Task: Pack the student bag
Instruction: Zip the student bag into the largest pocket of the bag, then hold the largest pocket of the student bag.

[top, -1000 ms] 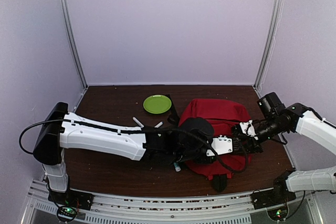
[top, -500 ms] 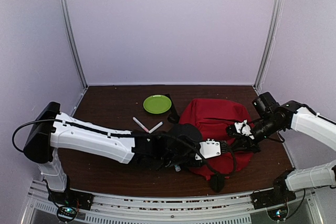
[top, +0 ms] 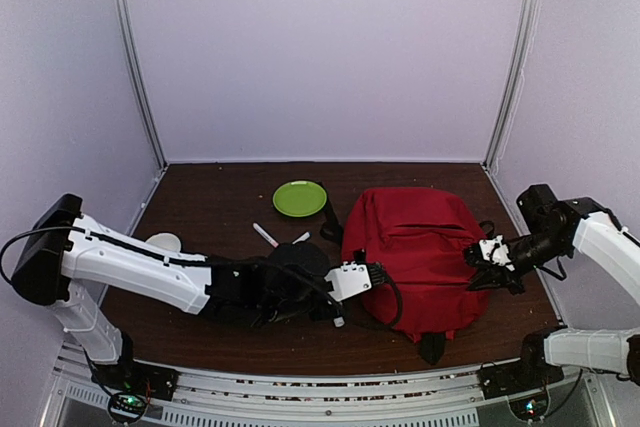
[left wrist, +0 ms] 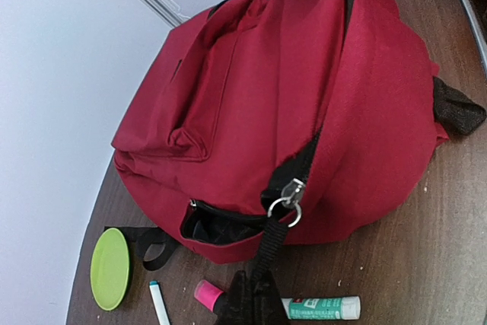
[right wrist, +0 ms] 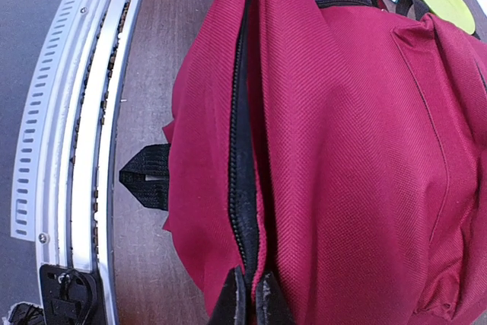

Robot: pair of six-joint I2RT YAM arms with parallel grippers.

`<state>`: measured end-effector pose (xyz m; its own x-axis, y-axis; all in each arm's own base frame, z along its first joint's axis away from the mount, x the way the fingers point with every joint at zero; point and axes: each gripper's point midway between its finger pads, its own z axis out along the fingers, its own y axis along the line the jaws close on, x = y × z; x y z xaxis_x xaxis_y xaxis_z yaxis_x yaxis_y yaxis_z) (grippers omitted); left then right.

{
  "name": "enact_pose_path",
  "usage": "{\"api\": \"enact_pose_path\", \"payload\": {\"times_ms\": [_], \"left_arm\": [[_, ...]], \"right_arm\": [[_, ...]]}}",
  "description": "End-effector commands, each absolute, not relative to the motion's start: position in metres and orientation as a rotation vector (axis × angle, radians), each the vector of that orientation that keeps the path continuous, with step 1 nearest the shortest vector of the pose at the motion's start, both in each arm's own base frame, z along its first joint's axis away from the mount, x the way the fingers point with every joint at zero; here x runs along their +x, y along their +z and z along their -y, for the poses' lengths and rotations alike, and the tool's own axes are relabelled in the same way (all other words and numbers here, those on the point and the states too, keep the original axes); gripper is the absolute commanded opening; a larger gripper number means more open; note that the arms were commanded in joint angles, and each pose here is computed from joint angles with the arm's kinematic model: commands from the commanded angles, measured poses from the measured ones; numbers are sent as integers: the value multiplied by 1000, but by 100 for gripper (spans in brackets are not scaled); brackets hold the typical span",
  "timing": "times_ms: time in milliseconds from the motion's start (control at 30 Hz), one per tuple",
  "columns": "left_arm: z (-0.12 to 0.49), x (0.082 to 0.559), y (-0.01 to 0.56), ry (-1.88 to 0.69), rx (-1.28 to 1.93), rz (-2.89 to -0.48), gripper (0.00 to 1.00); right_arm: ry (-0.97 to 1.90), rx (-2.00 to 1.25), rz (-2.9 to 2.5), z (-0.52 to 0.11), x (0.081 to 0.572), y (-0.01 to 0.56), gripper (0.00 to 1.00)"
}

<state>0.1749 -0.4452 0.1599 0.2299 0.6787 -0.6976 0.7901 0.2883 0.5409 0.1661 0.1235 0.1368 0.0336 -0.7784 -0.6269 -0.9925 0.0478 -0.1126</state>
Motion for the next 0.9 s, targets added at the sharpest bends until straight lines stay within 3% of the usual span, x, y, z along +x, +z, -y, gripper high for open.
{"api": "enact_pose_path", "payload": {"times_ms": [0, 133, 233, 367, 667, 867], "left_arm": [[397, 231, 148, 49, 1272, -1636, 0], [401, 245, 145, 37, 1261, -1638, 0], [417, 241, 153, -34, 1268, -1615, 0], [437, 232, 173, -131, 1227, -1562, 0], [451, 212, 195, -209, 1166, -1505, 0], [448, 209, 196, -210, 1141, -1503, 0]], "right_arm": [[311, -1867, -1949, -79, 169, 111, 0], [342, -1898, -1908, -83, 162, 120, 2], [464, -1885, -1809, -120, 154, 151, 29], [579, -1791, -1692, -179, 161, 186, 45], [947, -1580, -1804, -278, 190, 196, 52], [984, -1618, -1901, -306, 185, 167, 54]]}}
